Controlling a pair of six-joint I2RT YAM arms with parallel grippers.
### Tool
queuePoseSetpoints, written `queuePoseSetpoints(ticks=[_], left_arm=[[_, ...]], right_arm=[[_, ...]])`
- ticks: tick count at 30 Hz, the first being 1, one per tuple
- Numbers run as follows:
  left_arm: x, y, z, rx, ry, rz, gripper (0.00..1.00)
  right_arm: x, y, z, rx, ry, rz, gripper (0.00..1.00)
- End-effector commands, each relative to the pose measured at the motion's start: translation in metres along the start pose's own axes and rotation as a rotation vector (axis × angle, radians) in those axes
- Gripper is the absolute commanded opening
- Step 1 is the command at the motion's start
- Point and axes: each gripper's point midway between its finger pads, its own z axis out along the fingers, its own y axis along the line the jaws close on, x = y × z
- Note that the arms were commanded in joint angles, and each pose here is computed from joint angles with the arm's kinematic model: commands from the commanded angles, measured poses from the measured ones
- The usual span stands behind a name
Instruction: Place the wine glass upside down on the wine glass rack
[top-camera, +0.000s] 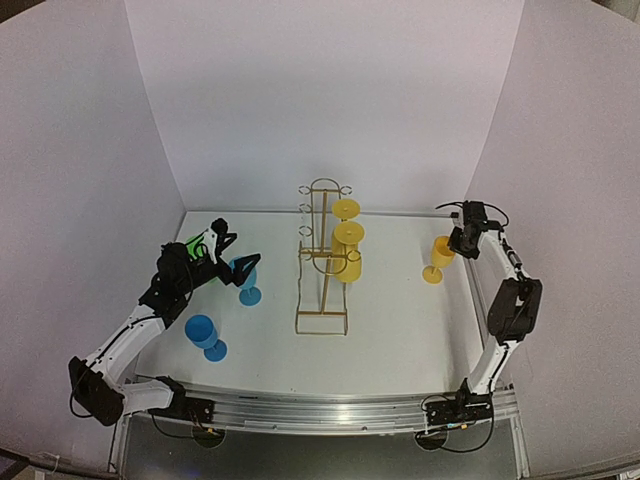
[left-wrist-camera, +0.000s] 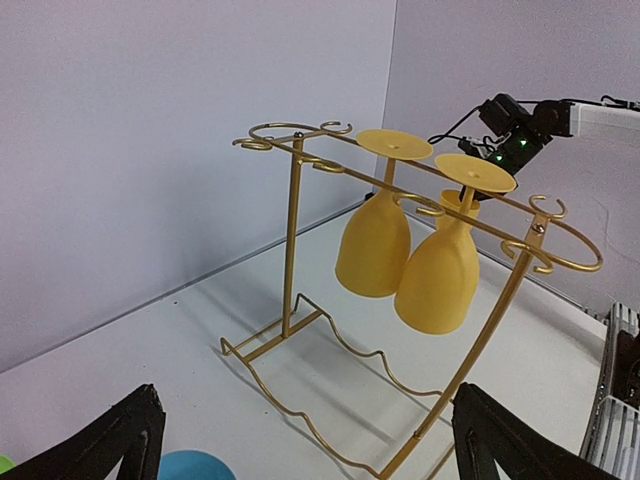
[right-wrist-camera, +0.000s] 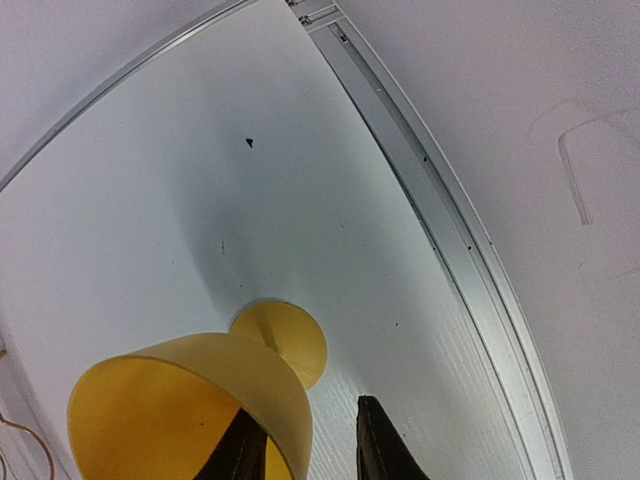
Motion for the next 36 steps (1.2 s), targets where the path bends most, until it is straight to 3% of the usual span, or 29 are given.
queuePoseSetpoints(ticks=[1,5,8,11,14,18,24,31,36], left_arm=[[-0.007,0.001,-0.006,-0.016,-0.027,0.030,0.99],[-0.007,0.001,-0.007,-0.015,-0.027,0.029,0.99],[-0.010,0.001,-0.008,-0.017,-0.034,0.029,0.99],[-0.015,0.003,-0.008,-0.030,-0.044,0.020,0.99],[-0.025,0.008,-0.010,-0.061,-0.068,-0.030,0.99],[-0.051,0.010,-0.013,-0.066,-0.134,-0.108,1.00],[-0.104,-0.028,-0.027,0.166,-0.234,-0.287,1.00],[-0.165,-0.050,-0.047,0.320,-0.329,-0.475,1.00],[-0.197,-0.044,-0.050,0.327,-0.381,-0.585,1.00]], right_arm=[[-0.004,-0.001,0.001,0.020,0.003,-0.017,0.22],[-0.004,-0.002,-0.004,0.023,-0.001,-0.036,0.14],[-0.013,-0.001,-0.018,0.013,-0.037,-0.038,0.00],[-0.028,0.001,-0.046,-0.008,-0.103,-0.034,0.00],[-0.049,0.009,-0.096,-0.073,-0.213,-0.036,0.00],[-0.072,0.048,-0.183,-0.205,-0.455,-0.106,0.00],[-0.087,0.094,-0.327,-0.398,-0.845,-0.128,0.00],[-0.065,0.157,-0.447,-0.771,-1.133,-0.054,0.00],[-0.027,0.221,-0.497,-0.981,-1.265,-0.062,0.00]])
